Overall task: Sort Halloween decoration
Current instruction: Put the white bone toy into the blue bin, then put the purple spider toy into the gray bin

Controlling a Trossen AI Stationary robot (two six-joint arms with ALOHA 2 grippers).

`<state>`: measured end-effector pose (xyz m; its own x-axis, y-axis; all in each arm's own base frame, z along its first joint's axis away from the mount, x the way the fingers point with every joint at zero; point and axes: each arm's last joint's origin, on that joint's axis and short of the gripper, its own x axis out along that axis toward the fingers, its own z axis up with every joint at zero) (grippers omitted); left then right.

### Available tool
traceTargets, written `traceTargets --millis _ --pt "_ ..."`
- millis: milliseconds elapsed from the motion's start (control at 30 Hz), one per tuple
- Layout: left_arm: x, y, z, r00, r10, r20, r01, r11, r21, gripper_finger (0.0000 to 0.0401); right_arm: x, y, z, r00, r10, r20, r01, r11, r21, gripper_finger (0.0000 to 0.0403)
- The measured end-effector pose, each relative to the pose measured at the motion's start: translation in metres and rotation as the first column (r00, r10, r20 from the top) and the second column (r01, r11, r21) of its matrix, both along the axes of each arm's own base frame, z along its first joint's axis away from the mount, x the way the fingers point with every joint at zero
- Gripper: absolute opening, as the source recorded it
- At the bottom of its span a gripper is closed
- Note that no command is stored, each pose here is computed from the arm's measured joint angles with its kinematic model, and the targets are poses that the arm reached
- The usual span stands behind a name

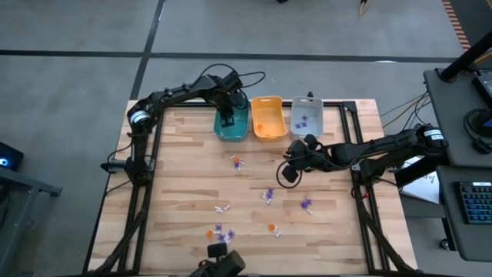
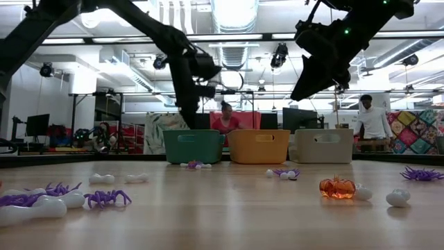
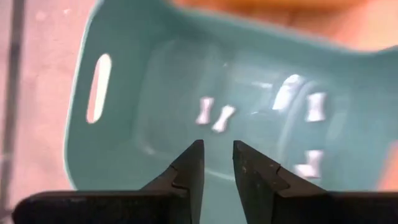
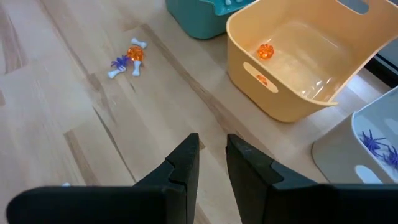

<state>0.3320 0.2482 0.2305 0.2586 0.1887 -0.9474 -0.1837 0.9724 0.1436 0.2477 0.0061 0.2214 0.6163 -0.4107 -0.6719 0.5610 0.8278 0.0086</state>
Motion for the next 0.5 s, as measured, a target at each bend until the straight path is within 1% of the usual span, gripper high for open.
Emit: traceTargets --millis 100,200,333,500 --pt "-0.001 -0.010 0.019 0.996 -0.004 0.089 0.009 0.999 -0.049 0.0053 0.000 0.000 0.000 1.000 0.000 0.000 0.000 1.000 0.000 0.0073" --pt "-0.004 -0.022 0.040 0.986 0.004 0.164 0.008 0.997 -0.072 0.0040 0.000 0.000 0.000 1.000 0.000 0.001 0.000 1.000 0.000 0.0073" --pt "-0.005 -0.044 0.064 0.974 -0.001 0.226 0.016 0.998 -0.066 0.0037 0.001 0.000 0.001 1.000 0.000 0.009 0.000 1.000 0.003 0.0073" --pt "-0.001 -0.082 0.087 0.957 -0.061 0.284 0.079 0.996 -0.051 0.0037 0.003 0.001 0.003 0.999 0.006 0.046 -0.007 1.000 0.020 0.0073"
